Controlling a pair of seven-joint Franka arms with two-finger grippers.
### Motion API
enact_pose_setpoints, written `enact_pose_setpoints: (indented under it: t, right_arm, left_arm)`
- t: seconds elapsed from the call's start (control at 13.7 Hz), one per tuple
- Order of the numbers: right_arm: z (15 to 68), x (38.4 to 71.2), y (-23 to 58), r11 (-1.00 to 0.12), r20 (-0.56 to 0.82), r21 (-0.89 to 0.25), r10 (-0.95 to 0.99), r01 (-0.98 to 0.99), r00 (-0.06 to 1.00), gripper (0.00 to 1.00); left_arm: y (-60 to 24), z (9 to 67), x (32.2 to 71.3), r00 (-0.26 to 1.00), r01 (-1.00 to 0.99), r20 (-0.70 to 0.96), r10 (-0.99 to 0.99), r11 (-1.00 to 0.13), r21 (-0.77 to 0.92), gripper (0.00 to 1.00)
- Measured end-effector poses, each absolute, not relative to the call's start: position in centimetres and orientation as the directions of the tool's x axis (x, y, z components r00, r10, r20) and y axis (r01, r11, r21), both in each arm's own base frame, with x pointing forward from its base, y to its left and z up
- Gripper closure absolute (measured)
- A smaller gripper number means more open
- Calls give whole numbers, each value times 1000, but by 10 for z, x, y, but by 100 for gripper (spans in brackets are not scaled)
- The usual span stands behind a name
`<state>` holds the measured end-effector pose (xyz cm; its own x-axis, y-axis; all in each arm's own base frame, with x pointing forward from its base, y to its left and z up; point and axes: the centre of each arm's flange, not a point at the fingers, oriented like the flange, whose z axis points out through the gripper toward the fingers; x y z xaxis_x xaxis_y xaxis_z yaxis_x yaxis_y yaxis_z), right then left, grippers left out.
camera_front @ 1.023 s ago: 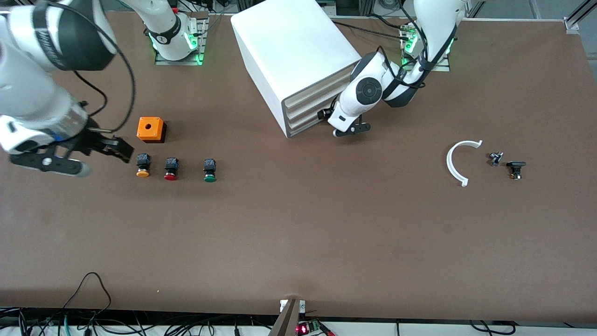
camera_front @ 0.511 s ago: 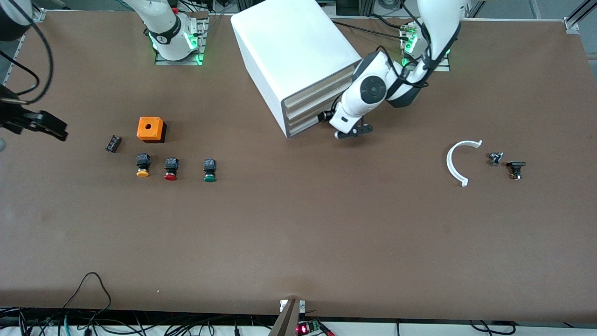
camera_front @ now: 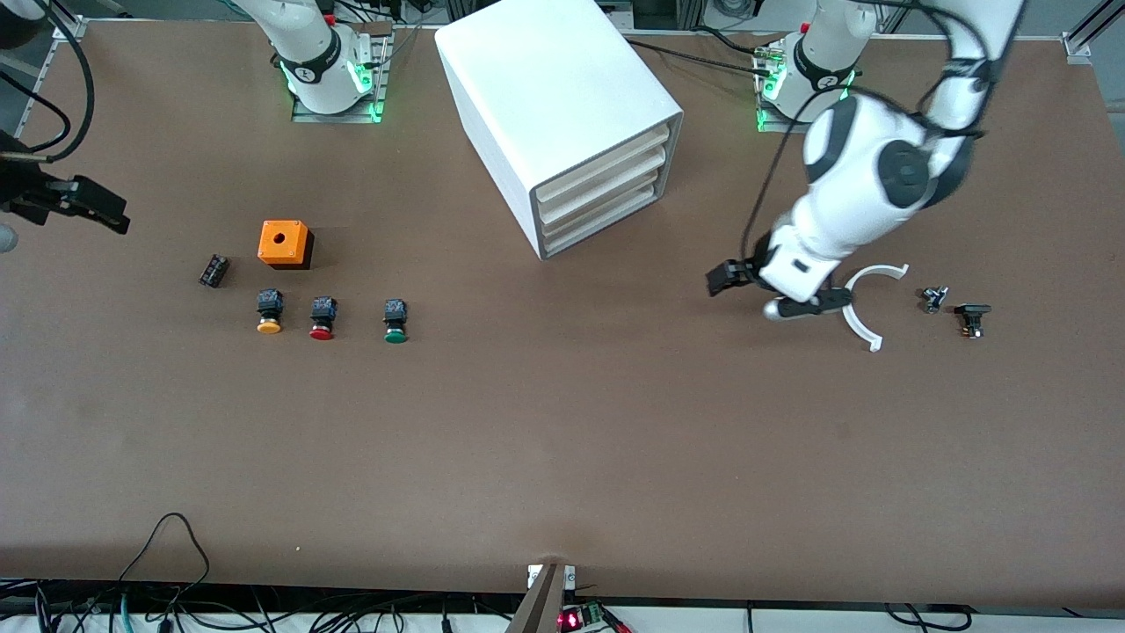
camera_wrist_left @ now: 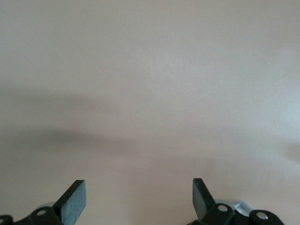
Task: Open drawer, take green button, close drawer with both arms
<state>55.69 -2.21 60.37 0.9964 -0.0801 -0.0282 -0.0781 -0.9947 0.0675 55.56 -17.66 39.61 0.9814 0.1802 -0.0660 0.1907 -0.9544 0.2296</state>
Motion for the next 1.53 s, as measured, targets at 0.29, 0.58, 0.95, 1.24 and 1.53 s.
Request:
enact_pose_setpoints:
  t: [0.29,0.58,0.95,1.24,1.53]
  right_arm:
    - [607,542,-38,-995,-37,17,-103,-102,994,0]
    - [598,543,-37,-996,-37,16,-94,-93,995,0]
    - [589,548,-31,-999,-45,16,-39,-39,998,0]
    - [596,549,-32,-999,-30,16,-42,-41,999,0]
    - [596,549,-36,-999,-30,16,-47,-47,998,0]
  left_arm:
    - [-97,516,554,998,-16,-65,-26,-988,153,0]
    - [-72,609,521,995,-95,-43,-94,-996,-1,0]
    - [-58,628,518,996,-77,-50,-76,-996,-33,0]
    - [-48,613,529,995,-60,-77,-58,-998,-28,0]
    - [-48,616,530,996,-58,-72,-56,-998,-20,0]
